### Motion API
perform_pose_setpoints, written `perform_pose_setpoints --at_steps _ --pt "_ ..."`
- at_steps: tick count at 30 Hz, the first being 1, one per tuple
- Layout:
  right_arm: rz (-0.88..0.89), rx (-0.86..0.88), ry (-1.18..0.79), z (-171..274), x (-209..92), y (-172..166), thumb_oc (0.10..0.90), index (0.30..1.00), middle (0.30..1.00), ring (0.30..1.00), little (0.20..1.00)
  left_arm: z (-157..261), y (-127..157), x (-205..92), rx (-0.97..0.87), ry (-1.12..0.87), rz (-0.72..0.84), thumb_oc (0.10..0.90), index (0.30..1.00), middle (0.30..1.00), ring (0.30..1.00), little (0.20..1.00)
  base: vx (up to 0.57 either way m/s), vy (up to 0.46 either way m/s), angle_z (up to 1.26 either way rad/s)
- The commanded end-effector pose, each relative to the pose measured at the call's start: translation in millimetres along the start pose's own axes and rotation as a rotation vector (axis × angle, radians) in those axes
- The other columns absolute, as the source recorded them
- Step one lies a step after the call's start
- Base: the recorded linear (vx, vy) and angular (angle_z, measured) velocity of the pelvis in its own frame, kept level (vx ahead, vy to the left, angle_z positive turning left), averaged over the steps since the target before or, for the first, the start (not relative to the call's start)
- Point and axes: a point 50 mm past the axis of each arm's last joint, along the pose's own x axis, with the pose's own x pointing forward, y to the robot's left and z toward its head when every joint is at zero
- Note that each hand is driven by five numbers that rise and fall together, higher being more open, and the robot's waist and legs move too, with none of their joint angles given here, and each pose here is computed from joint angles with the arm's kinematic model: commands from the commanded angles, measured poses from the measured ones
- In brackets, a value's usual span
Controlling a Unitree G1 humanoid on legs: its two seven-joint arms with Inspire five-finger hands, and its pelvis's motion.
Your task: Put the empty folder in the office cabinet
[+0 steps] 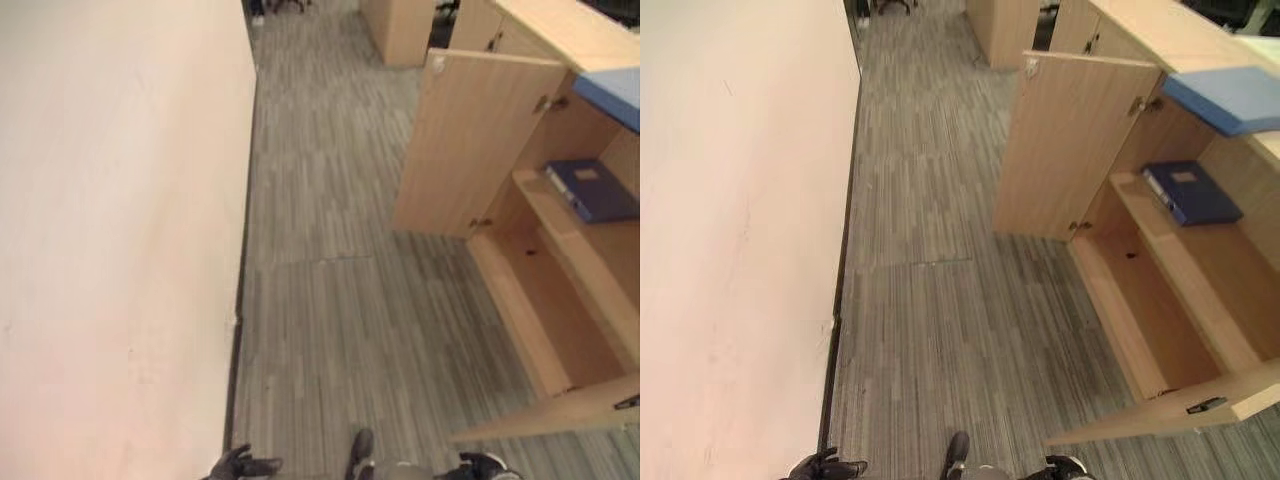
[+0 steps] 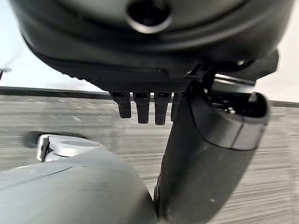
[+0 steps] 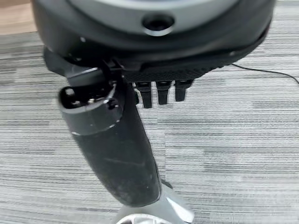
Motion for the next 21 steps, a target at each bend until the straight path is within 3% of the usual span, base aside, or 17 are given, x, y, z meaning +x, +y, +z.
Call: perform_pose_setpoints --at_steps 1,9,16,21 --pt "-0.041 -0.081 0.017 -4.6 -1.3 -19.3 0.800 0.900 0.900 0.900 0.900 -33.0 20.7 -6.5 0.136 0.109 0.052 0.800 0.900 0.900 0.900 0.900 0.12 -0.008 -0.10" --pt "-0.055 -0.076 0.112 -31.4 -4.0 -25.5 0.800 0.900 0.900 0.900 0.900 -48.4 22.4 -10.0 0.117 0.163 0.048 0.800 0.900 0.900 0.900 0.900 0.18 0.030 -0.05" --pt "0.005 -0.131 0.241 -70.7 -9.7 -11.2 0.800 0.900 0.900 0.900 0.900 -73.3 20.4 -17.1 0.092 0.246 0.037 0.800 0.900 0.900 0.900 0.900 0.41 0.161 -0.74" --pt "0.014 -0.129 0.205 -60.2 -7.1 -5.4 0.800 0.900 0.900 0.900 0.900 -66.2 21.1 -15.0 0.110 0.217 0.039 0.800 0.900 0.900 0.900 0.900 0.25 0.189 -0.44"
